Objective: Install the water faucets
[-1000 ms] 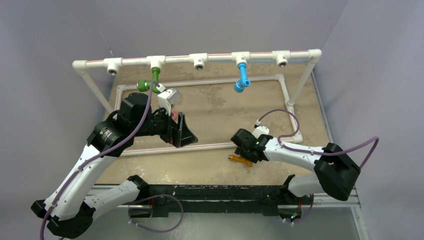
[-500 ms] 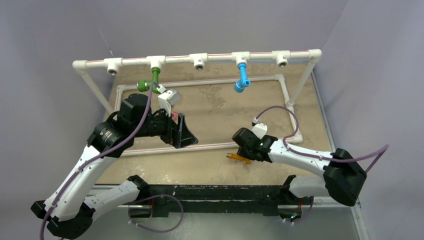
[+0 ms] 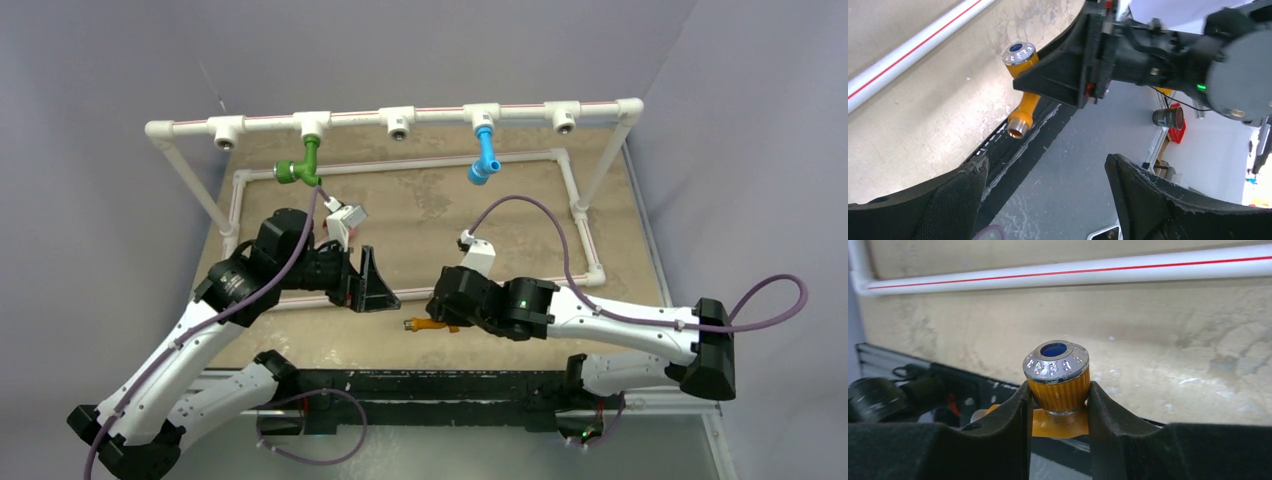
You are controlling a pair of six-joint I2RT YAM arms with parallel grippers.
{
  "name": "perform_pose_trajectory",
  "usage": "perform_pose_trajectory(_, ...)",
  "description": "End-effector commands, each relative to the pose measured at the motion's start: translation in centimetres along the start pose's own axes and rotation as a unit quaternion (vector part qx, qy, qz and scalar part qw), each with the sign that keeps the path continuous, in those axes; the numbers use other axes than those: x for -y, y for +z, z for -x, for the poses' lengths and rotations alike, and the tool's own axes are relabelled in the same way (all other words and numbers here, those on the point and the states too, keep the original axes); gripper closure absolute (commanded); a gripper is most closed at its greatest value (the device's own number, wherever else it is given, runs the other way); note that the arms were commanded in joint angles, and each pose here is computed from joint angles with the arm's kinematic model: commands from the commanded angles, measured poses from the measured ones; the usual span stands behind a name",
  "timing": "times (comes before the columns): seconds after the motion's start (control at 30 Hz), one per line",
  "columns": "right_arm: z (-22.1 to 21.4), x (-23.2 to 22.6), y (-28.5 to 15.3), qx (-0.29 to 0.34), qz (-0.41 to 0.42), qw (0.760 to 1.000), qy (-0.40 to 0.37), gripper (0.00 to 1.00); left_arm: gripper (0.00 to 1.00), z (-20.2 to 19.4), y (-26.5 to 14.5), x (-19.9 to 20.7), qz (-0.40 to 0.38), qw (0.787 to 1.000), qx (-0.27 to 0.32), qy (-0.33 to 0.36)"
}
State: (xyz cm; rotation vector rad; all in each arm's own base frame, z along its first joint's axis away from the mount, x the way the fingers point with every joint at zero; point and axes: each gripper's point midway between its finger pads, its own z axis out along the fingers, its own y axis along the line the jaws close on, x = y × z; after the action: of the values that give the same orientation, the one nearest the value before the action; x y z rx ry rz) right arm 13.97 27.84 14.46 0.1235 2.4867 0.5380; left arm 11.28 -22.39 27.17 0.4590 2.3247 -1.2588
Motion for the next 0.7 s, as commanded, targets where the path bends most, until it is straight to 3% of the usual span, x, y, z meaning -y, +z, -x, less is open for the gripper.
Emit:
perform_pose_trajectory(0.0, 1.7, -2.6, -2.6, 0.027, 0.034, 0.999, 0.01, 1.0, 0.14, -0.2, 0.6, 1.0, -0.042, 0.999, 0.008, -0.027)
perform_pose_trajectory(0.2, 3.3, -5.3, -5.1, 0.044, 0.09, 0.995, 0.021, 1.0, 0.15, -1.2, 1.9, 0.8, -0.074, 0.995, -0.005, -0.064)
perform_pose_trajectory(0.67, 5.3, -8.8, -5.8, 0.07, 0.119, 0.989, 0.048, 1.0, 0.32, -1.3, 2.6, 2.2, -0.125, 0.989, -0.045, -0.066)
